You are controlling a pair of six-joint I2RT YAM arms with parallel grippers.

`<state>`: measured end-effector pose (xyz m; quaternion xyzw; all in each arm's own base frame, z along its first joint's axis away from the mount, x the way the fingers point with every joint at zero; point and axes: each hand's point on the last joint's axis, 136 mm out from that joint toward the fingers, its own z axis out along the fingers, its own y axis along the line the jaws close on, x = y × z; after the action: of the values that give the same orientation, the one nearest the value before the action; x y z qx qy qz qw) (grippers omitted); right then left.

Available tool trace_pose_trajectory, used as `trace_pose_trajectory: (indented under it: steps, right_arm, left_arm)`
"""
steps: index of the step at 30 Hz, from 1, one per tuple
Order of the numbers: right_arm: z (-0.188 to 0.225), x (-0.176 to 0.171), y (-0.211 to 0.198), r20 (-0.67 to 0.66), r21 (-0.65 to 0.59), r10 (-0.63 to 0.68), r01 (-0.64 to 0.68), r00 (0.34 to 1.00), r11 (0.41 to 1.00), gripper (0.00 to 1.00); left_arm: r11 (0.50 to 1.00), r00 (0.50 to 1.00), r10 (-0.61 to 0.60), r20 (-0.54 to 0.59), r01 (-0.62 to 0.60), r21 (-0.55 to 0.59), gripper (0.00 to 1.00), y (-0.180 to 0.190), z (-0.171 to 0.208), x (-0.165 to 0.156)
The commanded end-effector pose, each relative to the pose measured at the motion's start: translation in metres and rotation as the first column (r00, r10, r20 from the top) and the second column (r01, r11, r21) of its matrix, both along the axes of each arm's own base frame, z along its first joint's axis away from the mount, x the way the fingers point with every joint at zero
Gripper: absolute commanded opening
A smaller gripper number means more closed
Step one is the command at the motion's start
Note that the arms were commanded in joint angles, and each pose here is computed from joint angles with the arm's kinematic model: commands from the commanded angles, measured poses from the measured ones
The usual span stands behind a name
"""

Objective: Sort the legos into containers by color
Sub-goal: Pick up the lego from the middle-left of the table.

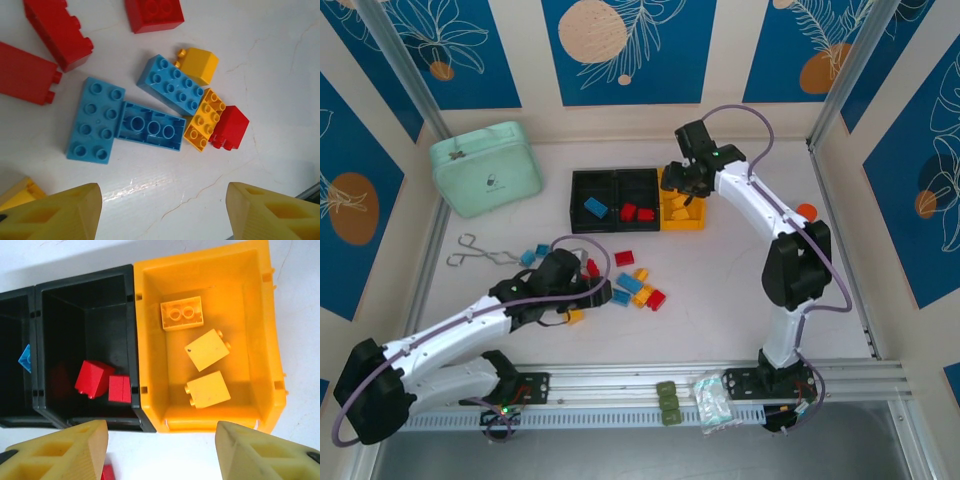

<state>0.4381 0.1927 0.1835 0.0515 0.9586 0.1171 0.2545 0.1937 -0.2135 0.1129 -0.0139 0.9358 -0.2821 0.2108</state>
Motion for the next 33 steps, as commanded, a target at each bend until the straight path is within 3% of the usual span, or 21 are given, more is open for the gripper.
trace_pose_trajectory:
  steps: [1, 10, 18, 23, 27, 33]
  right_arm:
    - [0.011, -0.017, 0.007, 0.027, 0.036, 0.046, -0.047, 0.999, 0.998, 0.59]
    - [0.020, -0.083, 0.032, 0.064, 0.171, 0.199, -0.207, 0.978, 0.963, 0.59]
    - [0.012, -0.166, 0.064, 0.127, 0.325, 0.400, -0.419, 0.908, 0.848, 0.64]
    - [-0.003, -0.214, 0.079, 0.119, 0.436, 0.480, -0.480, 0.869, 0.761, 0.67]
    - [-0.027, -0.238, 0.081, 0.066, 0.443, 0.494, -0.469, 0.867, 0.764, 0.67]
    - [-0.045, -0.247, 0.082, 0.021, 0.439, 0.486, -0.445, 0.874, 0.781, 0.66]
  left_arm:
    - [0.997, 0.999, 0.044, -0.022, -0.043, 0.067, 0.66, 0.019, -0.005, -0.008]
    - [0.966, 0.984, 0.170, -0.060, -0.154, 0.205, 0.67, 0.064, -0.011, -0.026]
    - [0.947, 0.967, 0.233, -0.108, -0.200, 0.251, 0.68, 0.074, -0.035, -0.032]
    - [0.942, 0.961, 0.244, -0.126, -0.204, 0.268, 0.68, 0.070, -0.048, -0.028]
    - [0.932, 0.956, 0.265, -0.125, -0.221, 0.286, 0.69, 0.070, -0.058, -0.024]
    - [0.924, 0.956, 0.273, -0.105, -0.230, 0.307, 0.70, 0.066, -0.069, -0.013]
